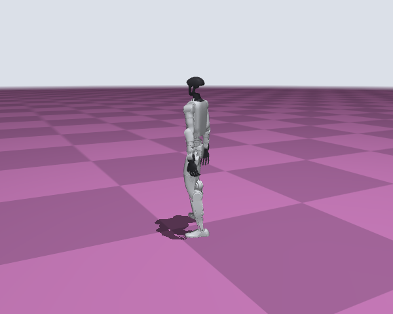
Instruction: Kungfu
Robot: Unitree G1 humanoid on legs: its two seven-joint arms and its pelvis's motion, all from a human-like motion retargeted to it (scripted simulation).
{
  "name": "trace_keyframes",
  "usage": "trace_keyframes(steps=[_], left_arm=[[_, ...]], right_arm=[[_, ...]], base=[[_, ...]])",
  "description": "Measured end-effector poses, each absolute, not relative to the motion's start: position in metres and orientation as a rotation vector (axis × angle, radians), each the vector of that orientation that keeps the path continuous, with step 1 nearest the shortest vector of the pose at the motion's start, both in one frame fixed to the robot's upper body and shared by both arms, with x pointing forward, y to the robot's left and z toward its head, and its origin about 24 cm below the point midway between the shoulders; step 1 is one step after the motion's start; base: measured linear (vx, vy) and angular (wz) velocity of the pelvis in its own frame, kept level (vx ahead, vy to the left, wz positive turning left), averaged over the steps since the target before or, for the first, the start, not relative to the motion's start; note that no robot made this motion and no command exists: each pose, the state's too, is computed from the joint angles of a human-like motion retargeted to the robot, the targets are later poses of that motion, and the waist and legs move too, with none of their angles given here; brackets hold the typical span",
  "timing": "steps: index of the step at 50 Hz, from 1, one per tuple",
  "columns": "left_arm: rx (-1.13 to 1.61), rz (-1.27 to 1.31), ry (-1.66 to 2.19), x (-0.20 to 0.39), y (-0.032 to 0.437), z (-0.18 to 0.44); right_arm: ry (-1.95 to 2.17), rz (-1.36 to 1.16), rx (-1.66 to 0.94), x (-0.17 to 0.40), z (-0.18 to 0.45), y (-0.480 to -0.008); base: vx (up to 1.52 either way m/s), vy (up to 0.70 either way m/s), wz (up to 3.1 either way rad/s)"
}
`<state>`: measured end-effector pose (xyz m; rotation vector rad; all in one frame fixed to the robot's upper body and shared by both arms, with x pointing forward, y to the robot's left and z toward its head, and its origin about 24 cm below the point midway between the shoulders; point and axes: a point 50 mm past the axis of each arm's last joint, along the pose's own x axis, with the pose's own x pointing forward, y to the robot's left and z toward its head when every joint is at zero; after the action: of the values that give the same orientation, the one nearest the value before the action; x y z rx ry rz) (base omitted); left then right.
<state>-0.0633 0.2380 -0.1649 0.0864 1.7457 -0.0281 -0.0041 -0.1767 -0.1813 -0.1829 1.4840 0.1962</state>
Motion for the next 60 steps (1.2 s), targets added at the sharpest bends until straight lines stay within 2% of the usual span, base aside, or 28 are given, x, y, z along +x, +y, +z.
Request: trace_keyframes(steps=[6, 15, 26, 33, 38, 45, 50, 56, 60], left_arm=[[-0.029, -0.067, 1.704, -0.063, 0.227, -0.167], [0.193, -0.166, 1.629, -0.023, 0.254, -0.165], [0.238, -0.206, 1.534, 0.014, 0.267, -0.161], [0.294, -0.234, 1.544, 0.021, 0.267, -0.161], [0.221, -0.223, 1.480, 0.020, 0.241, -0.169], [0.073, 0.053, 1.336, 0.005, 0.215, -0.173], [-0.190, 0.305, 1.367, -0.012, 0.217, -0.173], [-0.663, 0.701, 1.114, -0.006, 0.228, -0.171], [-0.857, 0.880, 0.856, 0.006, 0.242, -0.166]], right_arm=[[1.500, 0.140, -0.131, -0.006, -0.181, -0.182], [1.456, 0.132, -0.116, 0.011, -0.179, -0.195], [1.377, 0.202, -0.276, 0.044, -0.177, -0.197], [1.383, 0.167, -0.243, 0.026, -0.180, -0.182], [1.486, 0.081, -0.064, 0.000, -0.182, -0.167], [1.462, 0.039, -0.022, 0.011, -0.182, -0.171], [1.367, -0.101, 0.075, 0.020, -0.180, -0.180], [1.202, -0.396, 0.439, 0.034, -0.177, -0.193], [0.958, -0.620, 0.755, 0.050, -0.172, -0.206]], base=[[0.00, 0.09, -0.03], [-0.09, 0.22, 0.07], [-0.12, 0.21, 0.03], [-0.06, 0.01, 0.24], [-0.01, -0.03, -0.26], [-0.07, 0.03, -0.33], [-0.06, -0.02, -0.12], [-0.07, 0.00, -0.02], [-0.12, -0.01, 0.11]])
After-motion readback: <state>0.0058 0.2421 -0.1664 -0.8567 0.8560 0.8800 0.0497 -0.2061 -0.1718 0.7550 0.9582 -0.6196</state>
